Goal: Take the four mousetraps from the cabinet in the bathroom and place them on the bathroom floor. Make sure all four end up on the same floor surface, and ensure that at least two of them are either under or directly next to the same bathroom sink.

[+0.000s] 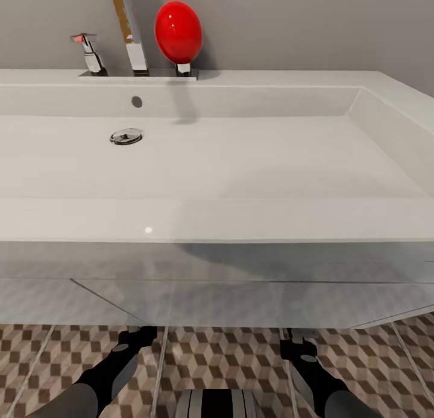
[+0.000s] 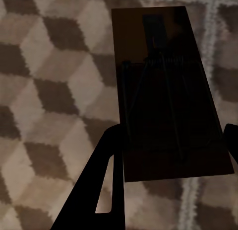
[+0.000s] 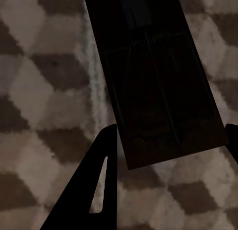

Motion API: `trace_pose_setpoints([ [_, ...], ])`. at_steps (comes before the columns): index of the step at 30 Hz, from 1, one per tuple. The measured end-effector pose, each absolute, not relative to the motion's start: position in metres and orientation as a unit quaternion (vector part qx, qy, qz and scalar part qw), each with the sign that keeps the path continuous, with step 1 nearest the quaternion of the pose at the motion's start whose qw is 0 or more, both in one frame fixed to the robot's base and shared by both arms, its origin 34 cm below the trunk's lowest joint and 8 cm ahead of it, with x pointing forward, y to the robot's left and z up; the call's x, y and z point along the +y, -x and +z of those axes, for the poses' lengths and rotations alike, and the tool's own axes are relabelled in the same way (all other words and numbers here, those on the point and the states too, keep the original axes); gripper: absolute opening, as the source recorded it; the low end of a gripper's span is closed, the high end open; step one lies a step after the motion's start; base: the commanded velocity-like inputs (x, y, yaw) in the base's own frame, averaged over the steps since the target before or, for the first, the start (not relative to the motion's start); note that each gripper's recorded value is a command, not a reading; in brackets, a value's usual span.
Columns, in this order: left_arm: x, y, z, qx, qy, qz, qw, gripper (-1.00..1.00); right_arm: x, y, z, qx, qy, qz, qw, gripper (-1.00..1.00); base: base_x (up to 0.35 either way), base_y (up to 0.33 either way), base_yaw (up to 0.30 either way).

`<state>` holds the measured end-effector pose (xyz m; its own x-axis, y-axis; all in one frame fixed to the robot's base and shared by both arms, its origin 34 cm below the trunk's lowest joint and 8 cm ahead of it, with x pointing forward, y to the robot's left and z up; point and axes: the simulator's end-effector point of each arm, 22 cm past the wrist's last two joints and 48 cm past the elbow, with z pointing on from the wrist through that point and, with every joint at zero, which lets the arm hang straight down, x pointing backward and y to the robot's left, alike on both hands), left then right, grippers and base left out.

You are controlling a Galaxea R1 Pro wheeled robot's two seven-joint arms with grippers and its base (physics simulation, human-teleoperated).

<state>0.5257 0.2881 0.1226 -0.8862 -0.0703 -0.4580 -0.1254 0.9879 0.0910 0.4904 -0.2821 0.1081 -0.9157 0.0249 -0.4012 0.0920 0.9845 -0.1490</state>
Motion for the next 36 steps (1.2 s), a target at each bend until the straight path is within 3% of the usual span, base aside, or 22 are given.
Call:
trace_pose_setpoints([
  [36,0.276,-0.513,0.107,0.974,0.049,0.052,0.215,-1.0,-0.281,-0.479,0.095,0.978,-0.026,-0.083,0.19,-1.0,0.0,0.0,0.0],
])
